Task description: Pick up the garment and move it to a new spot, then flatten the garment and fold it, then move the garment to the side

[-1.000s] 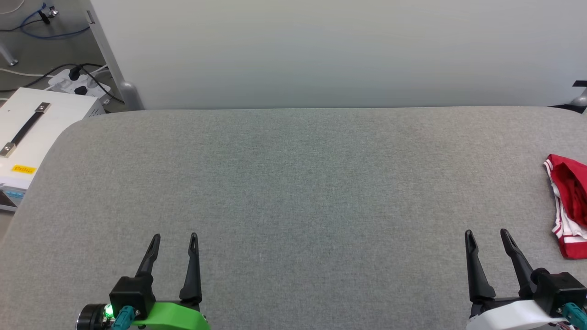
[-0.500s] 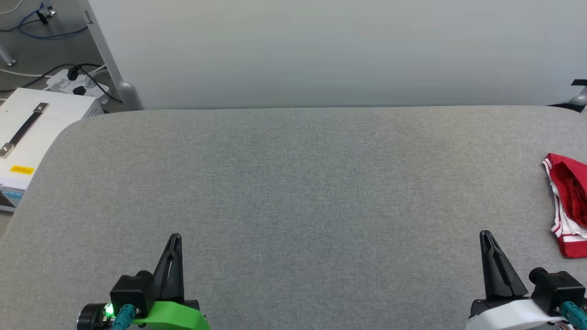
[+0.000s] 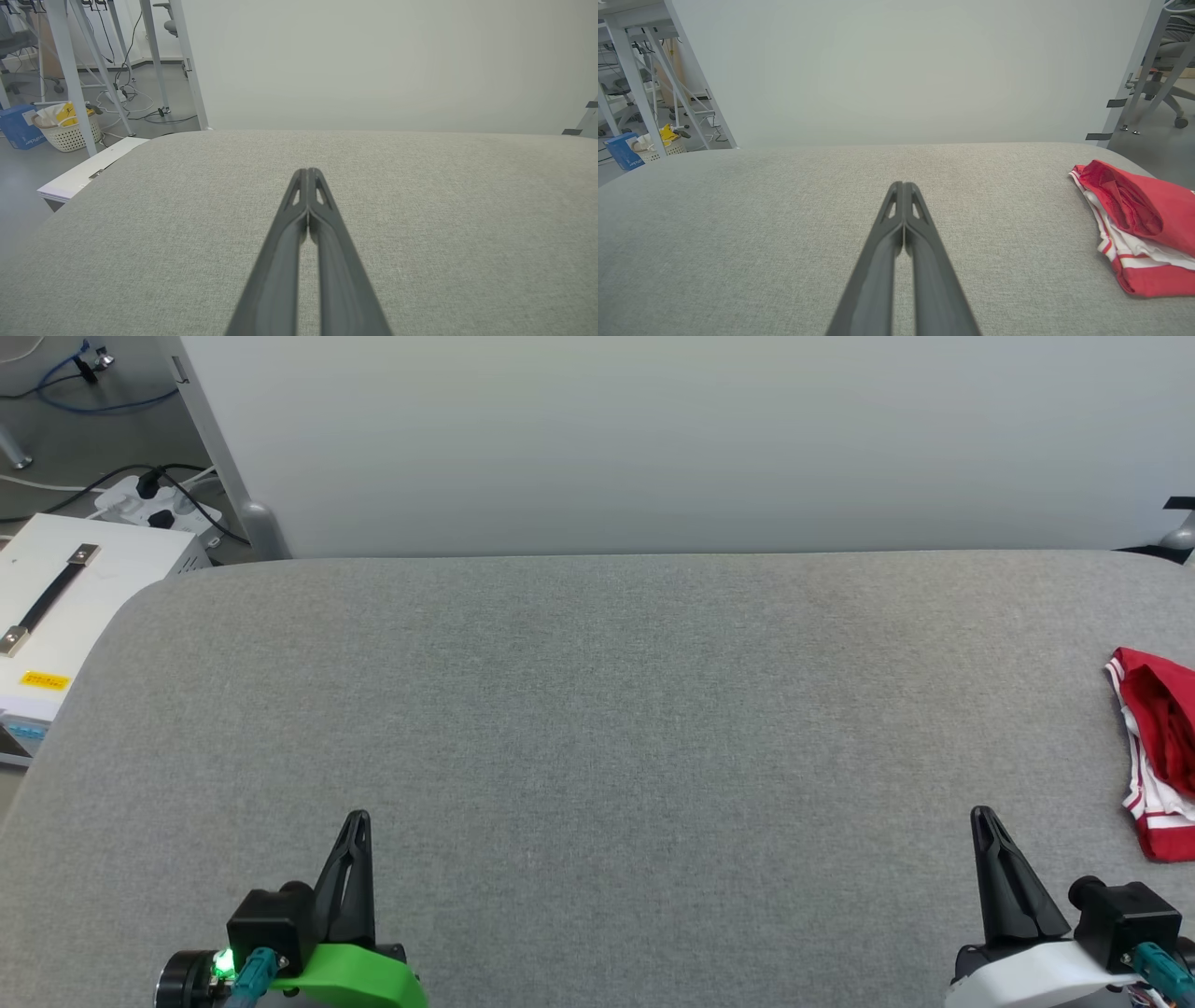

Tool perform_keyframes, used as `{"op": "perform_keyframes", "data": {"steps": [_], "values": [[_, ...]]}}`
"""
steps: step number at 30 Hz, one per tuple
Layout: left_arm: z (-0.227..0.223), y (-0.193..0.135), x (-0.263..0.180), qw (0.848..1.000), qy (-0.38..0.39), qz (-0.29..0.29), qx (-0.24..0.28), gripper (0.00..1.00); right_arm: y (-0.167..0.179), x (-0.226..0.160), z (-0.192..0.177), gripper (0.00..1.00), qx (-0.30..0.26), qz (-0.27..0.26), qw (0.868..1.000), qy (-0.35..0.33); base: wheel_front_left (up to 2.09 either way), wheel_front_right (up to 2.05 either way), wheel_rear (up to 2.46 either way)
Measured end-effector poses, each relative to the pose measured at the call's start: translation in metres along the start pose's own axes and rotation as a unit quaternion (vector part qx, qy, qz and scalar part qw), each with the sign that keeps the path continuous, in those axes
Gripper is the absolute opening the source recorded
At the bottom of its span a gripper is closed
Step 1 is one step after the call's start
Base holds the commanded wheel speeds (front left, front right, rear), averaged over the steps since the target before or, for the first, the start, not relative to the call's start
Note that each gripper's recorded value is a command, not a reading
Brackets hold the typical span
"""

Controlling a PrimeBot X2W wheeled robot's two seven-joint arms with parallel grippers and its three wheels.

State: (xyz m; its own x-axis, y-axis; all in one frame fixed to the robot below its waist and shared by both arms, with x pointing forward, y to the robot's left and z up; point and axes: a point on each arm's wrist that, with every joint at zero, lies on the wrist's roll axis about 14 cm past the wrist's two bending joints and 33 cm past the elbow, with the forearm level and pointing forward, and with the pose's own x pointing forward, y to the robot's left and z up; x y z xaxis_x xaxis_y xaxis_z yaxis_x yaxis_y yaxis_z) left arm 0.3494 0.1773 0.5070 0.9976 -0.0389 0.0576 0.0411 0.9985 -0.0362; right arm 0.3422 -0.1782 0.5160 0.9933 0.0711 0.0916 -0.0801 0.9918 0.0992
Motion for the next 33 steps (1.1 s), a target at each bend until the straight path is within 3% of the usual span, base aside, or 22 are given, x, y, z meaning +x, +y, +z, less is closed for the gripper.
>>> {"op": "perform_keyframes", "data": {"steps": [33], "values": [[0.0025, 0.0007, 0.0051, 1.0, 0.014, 0.005, 0.014, 0.0, 0.0048, 0.0093, 0.0, 0.0, -0.023, 0.01, 1.0, 0.019, 0.0, 0.0, 0.0]]}}
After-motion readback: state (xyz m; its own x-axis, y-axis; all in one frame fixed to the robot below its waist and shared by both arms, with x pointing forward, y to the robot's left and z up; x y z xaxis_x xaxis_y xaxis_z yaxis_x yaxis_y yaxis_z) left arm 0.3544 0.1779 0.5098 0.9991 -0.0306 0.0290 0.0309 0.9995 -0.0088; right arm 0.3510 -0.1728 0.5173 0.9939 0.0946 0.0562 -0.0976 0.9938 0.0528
